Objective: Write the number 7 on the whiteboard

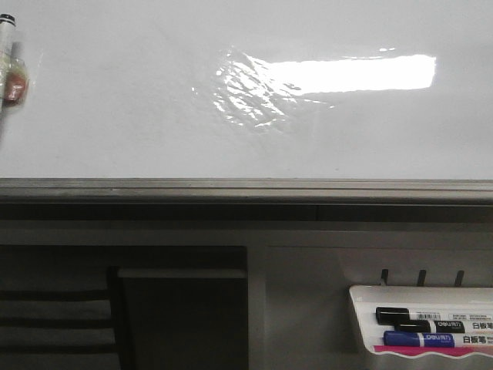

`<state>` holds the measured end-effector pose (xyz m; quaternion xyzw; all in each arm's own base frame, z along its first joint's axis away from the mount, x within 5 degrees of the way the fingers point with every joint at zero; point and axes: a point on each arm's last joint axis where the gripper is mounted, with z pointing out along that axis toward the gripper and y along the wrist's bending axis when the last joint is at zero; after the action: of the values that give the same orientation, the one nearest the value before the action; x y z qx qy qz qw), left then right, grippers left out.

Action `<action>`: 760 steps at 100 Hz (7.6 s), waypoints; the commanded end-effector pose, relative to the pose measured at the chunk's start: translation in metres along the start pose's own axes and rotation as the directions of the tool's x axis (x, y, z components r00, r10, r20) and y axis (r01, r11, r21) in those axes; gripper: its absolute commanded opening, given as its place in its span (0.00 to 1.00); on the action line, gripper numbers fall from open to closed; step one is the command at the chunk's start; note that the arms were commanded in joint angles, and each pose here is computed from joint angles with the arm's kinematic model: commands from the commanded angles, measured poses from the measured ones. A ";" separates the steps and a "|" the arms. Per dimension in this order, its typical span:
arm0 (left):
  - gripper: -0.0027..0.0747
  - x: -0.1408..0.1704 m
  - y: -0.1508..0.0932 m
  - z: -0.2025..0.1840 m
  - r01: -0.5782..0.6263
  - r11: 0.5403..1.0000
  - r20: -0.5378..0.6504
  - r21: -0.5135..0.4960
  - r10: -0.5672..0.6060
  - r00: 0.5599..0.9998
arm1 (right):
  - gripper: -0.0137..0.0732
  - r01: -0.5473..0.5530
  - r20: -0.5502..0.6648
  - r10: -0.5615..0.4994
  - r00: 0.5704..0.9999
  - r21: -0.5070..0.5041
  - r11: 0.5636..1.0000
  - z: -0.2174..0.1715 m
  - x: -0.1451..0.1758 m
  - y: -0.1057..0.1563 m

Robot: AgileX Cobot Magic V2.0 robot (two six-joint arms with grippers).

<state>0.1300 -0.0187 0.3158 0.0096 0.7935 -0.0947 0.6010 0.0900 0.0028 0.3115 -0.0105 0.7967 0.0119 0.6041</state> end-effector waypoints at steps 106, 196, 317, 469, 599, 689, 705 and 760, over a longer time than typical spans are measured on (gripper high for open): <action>0.52 0.029 -0.014 0.139 -0.061 0.998 -0.125 0.009 0.062 0.990 | 0.79 0.005 0.107 -0.006 0.994 0.016 1.000 -0.002 -0.018 -0.001; 0.01 0.029 -0.015 0.141 -0.078 0.997 -0.167 0.024 0.081 0.983 | 0.79 -0.012 0.110 0.011 0.994 0.006 1.000 -0.004 -0.022 -0.001; 0.01 -0.020 -0.157 0.064 -0.346 0.233 -0.013 0.909 0.845 0.535 | 0.78 0.424 0.161 -0.640 0.751 -0.861 0.282 0.076 -0.087 0.136; 0.01 -0.021 -0.167 0.063 -0.408 0.212 0.049 0.888 0.839 0.542 | 0.13 0.381 0.181 -0.633 0.753 -0.904 0.194 0.091 -0.073 0.167; 0.51 -0.033 -0.059 0.010 -0.392 0.722 -0.212 0.570 0.591 0.779 | 0.12 0.140 -0.196 -0.311 0.930 -0.592 0.794 0.078 -0.065 0.108; 0.51 -0.037 -0.063 0.013 -0.348 0.745 -0.190 0.569 0.532 0.825 | 0.12 0.110 -0.258 -0.291 0.921 -0.545 0.831 0.141 -0.073 0.135; 0.51 -0.037 -0.063 0.013 -0.348 0.745 -0.190 0.569 0.532 0.825 | 0.12 0.110 -0.256 -0.285 0.924 -0.535 0.838 0.147 -0.072 0.135; 0.51 -0.037 -0.063 0.013 -0.349 0.745 -0.189 0.568 0.531 0.826 | 0.12 0.100 -0.337 -0.283 0.898 -0.471 0.877 0.144 -0.074 0.104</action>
<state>0.1418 -0.0772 0.3436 0.3967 0.8149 -0.1400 0.3988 0.2448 0.1168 0.3244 -0.2345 0.8918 0.1377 0.3615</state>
